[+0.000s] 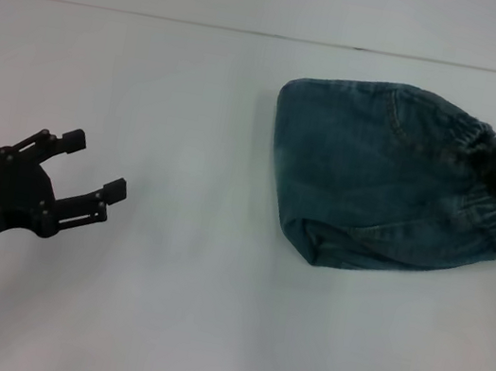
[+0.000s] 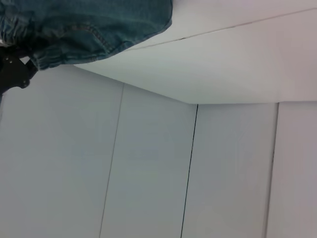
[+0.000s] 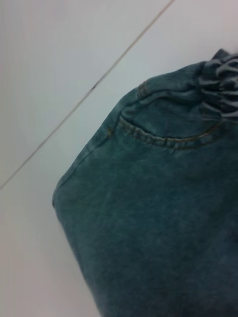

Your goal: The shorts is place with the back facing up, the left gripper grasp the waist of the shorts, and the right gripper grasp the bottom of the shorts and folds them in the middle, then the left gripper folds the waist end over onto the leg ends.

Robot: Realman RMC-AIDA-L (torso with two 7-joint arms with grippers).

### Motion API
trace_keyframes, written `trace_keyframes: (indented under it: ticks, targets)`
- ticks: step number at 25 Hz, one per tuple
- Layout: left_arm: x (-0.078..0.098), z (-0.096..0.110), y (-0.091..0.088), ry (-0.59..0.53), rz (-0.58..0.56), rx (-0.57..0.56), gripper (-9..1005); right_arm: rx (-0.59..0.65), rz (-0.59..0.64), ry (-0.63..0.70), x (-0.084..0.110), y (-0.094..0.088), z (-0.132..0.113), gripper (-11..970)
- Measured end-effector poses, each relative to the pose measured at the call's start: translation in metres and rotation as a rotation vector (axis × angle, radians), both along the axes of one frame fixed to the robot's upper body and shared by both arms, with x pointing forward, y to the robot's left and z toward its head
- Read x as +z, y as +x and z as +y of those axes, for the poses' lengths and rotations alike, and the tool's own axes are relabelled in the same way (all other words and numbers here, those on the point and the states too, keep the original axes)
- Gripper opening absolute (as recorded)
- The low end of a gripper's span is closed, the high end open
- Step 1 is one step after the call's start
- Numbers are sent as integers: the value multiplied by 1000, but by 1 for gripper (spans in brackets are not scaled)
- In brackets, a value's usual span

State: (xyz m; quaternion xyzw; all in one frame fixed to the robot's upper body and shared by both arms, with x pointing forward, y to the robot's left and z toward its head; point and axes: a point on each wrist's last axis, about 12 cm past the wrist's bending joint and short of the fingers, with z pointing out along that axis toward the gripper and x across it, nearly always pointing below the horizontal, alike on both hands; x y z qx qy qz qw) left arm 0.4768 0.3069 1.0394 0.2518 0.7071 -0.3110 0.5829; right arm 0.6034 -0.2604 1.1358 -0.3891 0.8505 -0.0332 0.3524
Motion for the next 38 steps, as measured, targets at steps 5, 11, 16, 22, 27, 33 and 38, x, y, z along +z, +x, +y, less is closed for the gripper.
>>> trace_keyframes:
  ticks: [5, 11, 16, 22, 27, 33, 38]
  targets:
    - [0, 1, 1, 6, 2, 7, 939, -27, -5, 18, 8, -3, -10, 205]
    - [-1, 1, 1, 9, 5, 13, 939, -45, -43, 41, 29, -9, -22, 462]
    - [-2, 5, -4, 19, 5, 6, 939, 25, -44, 134, 37, -29, -26, 676]
    - [-4, 6, -11, 31, 9, -17, 939, 200, -74, 332, 25, -63, -29, 823]
    - [-2, 8, -19, 27, -26, -41, 939, 313, -153, 505, -4, -97, -41, 910]
    - [-5, 7, -28, 40, -52, -59, 939, 453, -182, 637, -57, -119, -35, 931]
    - [-13, 3, -37, 47, -75, -51, 939, 482, -242, 689, -86, -127, -31, 931]
